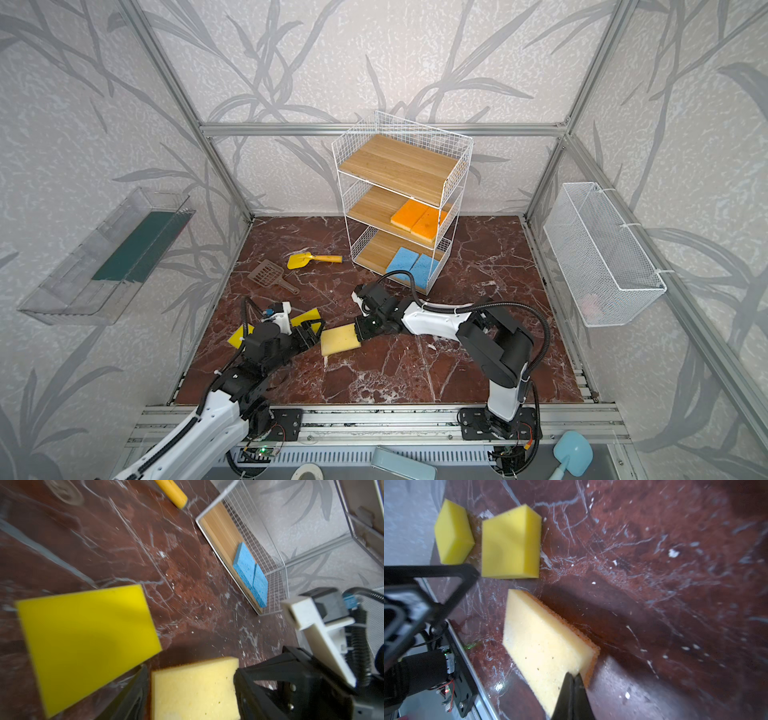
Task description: Place and organize the cleaning sponges onto the shelf
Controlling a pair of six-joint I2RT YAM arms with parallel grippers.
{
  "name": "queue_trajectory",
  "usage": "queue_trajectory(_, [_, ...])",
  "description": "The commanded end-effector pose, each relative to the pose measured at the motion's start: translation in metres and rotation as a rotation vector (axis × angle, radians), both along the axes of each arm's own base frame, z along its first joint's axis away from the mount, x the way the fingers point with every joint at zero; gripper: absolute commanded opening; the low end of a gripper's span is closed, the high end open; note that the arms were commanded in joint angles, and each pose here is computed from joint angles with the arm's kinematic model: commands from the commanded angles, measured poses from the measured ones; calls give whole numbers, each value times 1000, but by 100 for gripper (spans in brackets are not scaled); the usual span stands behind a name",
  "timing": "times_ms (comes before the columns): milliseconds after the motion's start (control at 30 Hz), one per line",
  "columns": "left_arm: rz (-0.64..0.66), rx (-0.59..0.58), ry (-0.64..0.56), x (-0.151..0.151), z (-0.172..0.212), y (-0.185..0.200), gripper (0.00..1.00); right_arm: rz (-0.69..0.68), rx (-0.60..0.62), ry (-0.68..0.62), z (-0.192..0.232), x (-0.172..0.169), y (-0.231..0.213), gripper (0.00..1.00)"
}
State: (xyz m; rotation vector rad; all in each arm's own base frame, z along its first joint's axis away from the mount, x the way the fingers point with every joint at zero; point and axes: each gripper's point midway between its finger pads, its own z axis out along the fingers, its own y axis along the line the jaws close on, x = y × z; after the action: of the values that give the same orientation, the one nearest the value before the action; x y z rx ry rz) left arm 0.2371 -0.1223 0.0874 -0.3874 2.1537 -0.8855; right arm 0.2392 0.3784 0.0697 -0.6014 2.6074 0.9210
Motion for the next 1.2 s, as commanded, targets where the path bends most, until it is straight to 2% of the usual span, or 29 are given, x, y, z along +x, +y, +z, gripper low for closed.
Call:
queue_trajectory(0, [-169, -129, -122, 7, 40, -35, 70, -11, 43, -53, 28, 6, -18, 4])
queue_trajectory(100, [-231, -175, -133, 9, 51, -48, 72, -34, 76, -77, 44, 11, -34, 4])
queue_trajectory(233, [-252, -232, -162, 13, 64, -55, 76, -51, 111, -119, 64, 13, -54, 4])
queue_trajectory(433, [-278, -316, -197, 19, 87, -64, 78, -50, 197, -172, 91, 12, -72, 2])
queue_trajectory(733, [-332, -391, -226, 26, 106, -77, 77, -17, 350, -139, 111, 12, -76, 1])
queue_trajectory(1067, [-472, -438, -217, 23, 115, -104, 73, -19, 450, -88, 109, 22, -65, 0])
queue_trajectory(1100, [-476, -440, -217, 23, 115, -105, 71, -15, 453, -83, 109, 21, -64, 0])
queue_trajectory(1167, [-483, -441, -216, 24, 116, -108, 61, -14, 458, -82, 109, 22, -63, 0])
